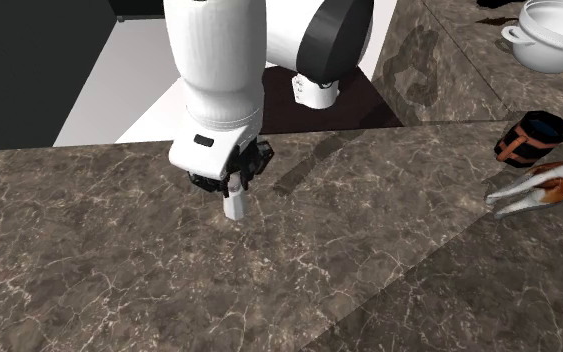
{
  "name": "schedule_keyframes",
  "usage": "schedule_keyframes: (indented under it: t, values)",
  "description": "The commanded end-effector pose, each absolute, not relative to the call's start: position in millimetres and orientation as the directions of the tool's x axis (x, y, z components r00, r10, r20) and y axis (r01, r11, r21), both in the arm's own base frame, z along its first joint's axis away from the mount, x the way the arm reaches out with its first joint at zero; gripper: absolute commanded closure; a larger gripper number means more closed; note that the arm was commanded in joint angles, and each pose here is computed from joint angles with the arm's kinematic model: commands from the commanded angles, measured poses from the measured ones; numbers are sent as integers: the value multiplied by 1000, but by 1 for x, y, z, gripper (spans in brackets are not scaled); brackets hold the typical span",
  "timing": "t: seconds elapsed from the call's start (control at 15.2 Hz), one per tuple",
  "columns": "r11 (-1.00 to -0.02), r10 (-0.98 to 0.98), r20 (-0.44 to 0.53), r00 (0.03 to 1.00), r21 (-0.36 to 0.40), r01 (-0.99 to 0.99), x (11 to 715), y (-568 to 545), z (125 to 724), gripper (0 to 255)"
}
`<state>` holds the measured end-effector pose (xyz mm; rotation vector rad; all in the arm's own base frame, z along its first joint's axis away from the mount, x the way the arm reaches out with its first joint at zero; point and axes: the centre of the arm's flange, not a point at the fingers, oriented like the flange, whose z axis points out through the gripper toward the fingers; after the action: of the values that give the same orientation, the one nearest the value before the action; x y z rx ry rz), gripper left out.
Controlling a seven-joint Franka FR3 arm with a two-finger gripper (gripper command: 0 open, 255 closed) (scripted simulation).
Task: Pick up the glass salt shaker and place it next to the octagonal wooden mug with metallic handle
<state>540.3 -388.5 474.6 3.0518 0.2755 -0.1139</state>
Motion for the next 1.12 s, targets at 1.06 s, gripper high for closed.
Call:
schedule_keyframes:
  t: [1.06]
  values:
    - [-981, 176, -81, 981, 68, 181, 537, -362, 559, 255]
